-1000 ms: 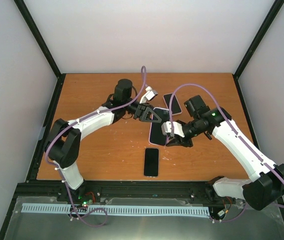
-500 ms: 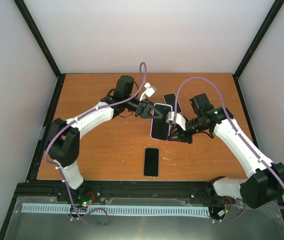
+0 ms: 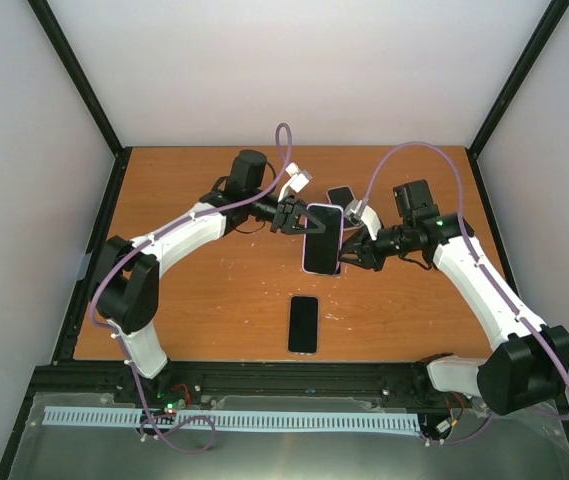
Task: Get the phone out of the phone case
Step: Remove the phone case from the phone.
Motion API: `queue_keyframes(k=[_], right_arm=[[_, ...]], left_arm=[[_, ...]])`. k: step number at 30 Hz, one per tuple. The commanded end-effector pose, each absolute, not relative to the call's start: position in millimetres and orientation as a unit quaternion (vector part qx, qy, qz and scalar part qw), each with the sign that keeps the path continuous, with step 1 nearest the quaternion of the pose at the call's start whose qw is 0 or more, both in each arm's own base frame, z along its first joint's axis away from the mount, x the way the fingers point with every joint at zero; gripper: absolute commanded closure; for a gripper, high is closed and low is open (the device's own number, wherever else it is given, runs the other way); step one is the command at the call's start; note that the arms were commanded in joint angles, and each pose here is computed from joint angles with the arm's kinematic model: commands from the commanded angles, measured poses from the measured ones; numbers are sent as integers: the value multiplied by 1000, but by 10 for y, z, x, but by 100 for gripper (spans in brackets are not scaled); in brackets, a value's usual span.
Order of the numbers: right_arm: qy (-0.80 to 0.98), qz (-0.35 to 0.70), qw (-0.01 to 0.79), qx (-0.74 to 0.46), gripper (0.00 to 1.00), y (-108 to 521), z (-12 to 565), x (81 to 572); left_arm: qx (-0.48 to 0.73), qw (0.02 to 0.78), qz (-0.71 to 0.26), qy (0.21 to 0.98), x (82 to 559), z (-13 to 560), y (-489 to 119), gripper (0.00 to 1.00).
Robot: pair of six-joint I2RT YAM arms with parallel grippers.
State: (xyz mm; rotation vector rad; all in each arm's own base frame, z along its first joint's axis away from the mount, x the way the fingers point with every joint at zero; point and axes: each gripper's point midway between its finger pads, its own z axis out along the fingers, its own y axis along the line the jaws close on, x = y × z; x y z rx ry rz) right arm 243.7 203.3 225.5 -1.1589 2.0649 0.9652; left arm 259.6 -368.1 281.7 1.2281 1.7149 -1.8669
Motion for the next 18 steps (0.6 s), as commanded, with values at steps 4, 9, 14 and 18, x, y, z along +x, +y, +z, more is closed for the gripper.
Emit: queue_keyframes(k=[4,9,14,18], right_arm=[[675,375,467,-431,71,2257,3118,3051],[663,414,461,-421,69,2309,3227,3004],[654,446,449,-414,68,2349,3313,2965],[647,459,452,-407,67,2347,3428,2958]], left_arm=[[468,-33,-722,509,1662,2899,-3745,100],[469,-37,-720,510,1630,2867,-3773,100],[469,-43,-721,508,1607,2811,-3786,100],[471,-44,-721,506,1581,2793,-3791,100]])
